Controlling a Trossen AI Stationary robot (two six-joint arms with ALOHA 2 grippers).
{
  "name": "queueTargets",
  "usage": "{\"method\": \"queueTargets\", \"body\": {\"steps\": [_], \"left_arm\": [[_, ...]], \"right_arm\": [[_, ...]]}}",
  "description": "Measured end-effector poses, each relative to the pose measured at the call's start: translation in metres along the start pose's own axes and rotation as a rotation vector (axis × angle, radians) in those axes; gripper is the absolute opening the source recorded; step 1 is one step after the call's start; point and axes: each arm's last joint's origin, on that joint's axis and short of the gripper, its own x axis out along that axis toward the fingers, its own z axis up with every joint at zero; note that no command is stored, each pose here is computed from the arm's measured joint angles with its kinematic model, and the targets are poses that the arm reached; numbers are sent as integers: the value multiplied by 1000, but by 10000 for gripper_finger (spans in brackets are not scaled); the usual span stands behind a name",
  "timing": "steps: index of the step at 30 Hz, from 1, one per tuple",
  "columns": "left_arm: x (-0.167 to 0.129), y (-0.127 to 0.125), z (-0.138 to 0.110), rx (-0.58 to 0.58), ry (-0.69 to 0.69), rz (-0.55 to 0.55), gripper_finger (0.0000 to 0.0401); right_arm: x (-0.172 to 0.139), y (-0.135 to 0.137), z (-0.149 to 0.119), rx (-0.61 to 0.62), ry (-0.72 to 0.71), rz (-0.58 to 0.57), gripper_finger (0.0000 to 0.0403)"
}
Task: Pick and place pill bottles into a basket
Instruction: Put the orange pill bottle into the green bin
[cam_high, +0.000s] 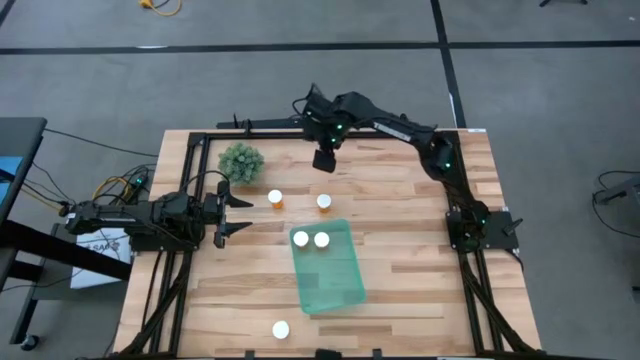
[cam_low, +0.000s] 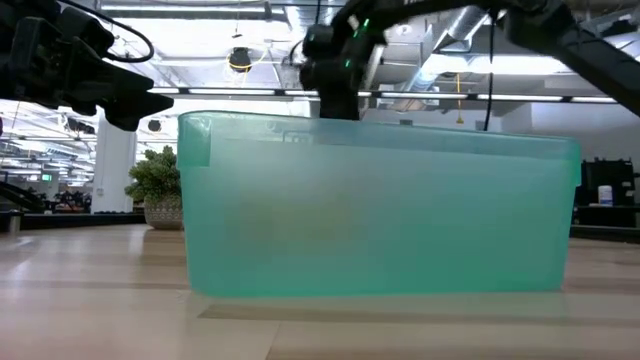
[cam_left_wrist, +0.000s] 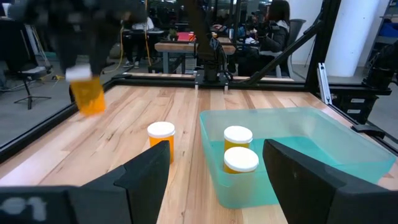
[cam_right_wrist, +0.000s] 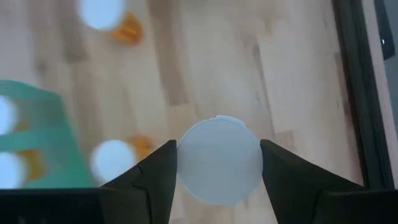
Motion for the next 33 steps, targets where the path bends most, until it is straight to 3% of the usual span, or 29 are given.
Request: {"method": "queueTargets", "body": {"steps": [10, 16, 22, 33], "left_arm": [[0, 0, 0, 0, 0, 0, 248], [0, 0, 0, 0, 0, 0, 248], [0, 0, 0, 0, 0, 0, 248], [0, 0, 0, 0, 0, 0, 248]], "right_arm": [[-104, 65, -17, -7, -137, 50, 197], [-144, 114, -32, -20, -180, 94, 190], [-147, 157, -39, -57, -140, 134, 197], [-118, 213, -36, -150, -60, 191, 196]]}}
